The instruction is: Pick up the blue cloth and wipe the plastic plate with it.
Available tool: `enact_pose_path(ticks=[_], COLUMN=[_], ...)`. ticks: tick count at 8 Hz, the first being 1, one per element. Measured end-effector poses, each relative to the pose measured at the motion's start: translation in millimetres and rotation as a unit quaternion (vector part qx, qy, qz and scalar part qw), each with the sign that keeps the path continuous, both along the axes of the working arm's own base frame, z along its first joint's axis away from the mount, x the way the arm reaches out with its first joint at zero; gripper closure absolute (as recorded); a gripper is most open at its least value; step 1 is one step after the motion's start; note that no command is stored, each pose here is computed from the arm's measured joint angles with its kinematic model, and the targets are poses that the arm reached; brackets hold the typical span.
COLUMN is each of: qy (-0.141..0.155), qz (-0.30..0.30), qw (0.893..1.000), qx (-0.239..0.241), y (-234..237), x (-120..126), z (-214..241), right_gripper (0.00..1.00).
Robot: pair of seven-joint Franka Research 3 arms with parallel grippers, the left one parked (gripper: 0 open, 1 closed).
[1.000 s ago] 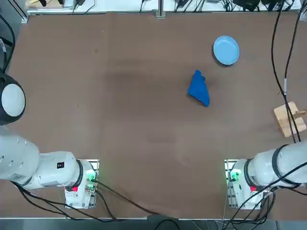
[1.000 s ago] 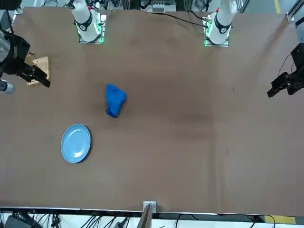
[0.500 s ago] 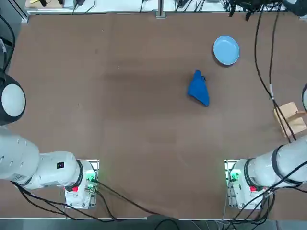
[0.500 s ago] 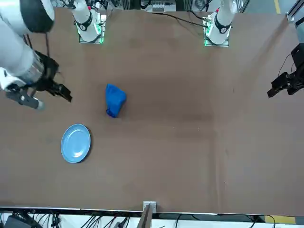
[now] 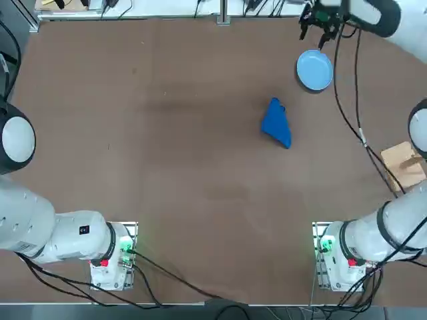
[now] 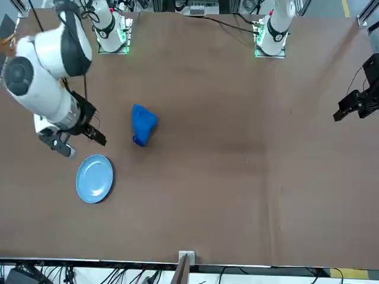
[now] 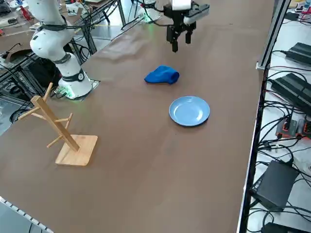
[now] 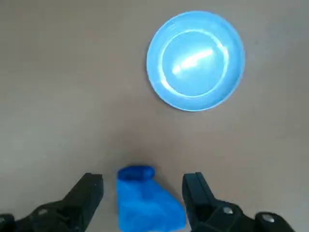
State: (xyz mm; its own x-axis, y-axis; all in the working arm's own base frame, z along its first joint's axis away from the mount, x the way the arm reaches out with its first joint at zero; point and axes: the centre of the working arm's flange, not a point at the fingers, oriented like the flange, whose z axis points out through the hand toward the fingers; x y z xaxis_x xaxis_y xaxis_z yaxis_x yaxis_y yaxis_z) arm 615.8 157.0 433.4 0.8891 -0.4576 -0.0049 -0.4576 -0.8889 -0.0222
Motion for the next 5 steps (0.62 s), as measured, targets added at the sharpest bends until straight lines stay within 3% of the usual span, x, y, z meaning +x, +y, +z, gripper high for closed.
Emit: enact_pose_path(ticks=[2, 5], qy=[0.013, 0.01], qz=[0.01, 0.025], qw=[1.0, 1.0], qx=[-0.001, 0.001], y=[33.0, 50.5], x=[-10.8, -29.8], z=[-52.7, -103.1], right_gripper=[0.0, 0.0])
